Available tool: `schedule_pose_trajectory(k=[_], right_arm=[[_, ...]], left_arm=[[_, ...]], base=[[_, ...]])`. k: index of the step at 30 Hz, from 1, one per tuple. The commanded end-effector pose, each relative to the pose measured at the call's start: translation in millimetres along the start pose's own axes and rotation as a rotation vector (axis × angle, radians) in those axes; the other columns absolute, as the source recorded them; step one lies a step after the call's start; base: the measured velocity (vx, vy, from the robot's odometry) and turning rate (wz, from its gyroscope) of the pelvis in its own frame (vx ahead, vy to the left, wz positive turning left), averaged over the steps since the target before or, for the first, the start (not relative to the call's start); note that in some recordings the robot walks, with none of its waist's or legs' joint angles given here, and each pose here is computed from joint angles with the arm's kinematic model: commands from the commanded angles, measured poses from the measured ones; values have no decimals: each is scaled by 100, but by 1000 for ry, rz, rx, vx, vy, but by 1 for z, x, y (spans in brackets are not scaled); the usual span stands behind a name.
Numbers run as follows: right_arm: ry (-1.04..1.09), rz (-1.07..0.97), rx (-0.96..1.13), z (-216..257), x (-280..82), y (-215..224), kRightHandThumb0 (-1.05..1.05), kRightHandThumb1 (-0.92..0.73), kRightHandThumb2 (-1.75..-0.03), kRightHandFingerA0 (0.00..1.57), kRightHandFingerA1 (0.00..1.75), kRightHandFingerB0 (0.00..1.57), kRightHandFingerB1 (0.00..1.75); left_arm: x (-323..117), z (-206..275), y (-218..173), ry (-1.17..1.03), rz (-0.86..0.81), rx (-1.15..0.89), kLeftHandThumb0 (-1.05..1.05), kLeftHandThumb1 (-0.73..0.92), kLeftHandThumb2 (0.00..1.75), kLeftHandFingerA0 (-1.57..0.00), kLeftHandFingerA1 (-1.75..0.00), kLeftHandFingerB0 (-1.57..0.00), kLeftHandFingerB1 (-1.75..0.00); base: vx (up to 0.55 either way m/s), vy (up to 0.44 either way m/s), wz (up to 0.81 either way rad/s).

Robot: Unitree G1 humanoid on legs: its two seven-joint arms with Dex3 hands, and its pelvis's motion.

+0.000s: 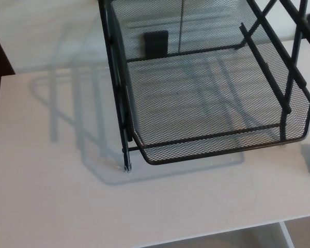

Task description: The robot walks towards a desk on which a file tray is kept in the middle and a cube is kept to its right. The robot lifts the cube using its right hand and places it on the file tray.

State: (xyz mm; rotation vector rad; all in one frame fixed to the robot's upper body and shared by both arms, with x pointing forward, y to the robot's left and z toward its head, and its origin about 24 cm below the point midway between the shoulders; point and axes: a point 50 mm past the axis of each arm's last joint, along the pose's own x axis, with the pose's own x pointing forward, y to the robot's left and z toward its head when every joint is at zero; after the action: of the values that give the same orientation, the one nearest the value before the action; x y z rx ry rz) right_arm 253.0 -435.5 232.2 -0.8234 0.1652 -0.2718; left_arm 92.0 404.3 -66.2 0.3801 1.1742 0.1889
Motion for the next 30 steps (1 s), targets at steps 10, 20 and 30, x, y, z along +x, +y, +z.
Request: schedule_pose_trajectory(k=[10,20,30], right_arm=[[58,471,-393,12,11,110,-57,-34,-76,1,34,2,26],[44,565,-575,0,20,154,-56,-33,-78,0,43,3,31],[64,562,-580,1,27,163,-51,-36,-80,0,39,1,34]], left_arm=[[-5,-11,8,-7,10,-5,-84,79,115,-2,-47,-6,-25],[-5,-8,8,-36,-3,-91,-78,92,72,-2,-45,-8,-30],[-4,-16,8,4,36,-43,-78,92,68,-16,-53,-14,-38]], base=[[0,0,0],[0,0,0],[0,0,0]])
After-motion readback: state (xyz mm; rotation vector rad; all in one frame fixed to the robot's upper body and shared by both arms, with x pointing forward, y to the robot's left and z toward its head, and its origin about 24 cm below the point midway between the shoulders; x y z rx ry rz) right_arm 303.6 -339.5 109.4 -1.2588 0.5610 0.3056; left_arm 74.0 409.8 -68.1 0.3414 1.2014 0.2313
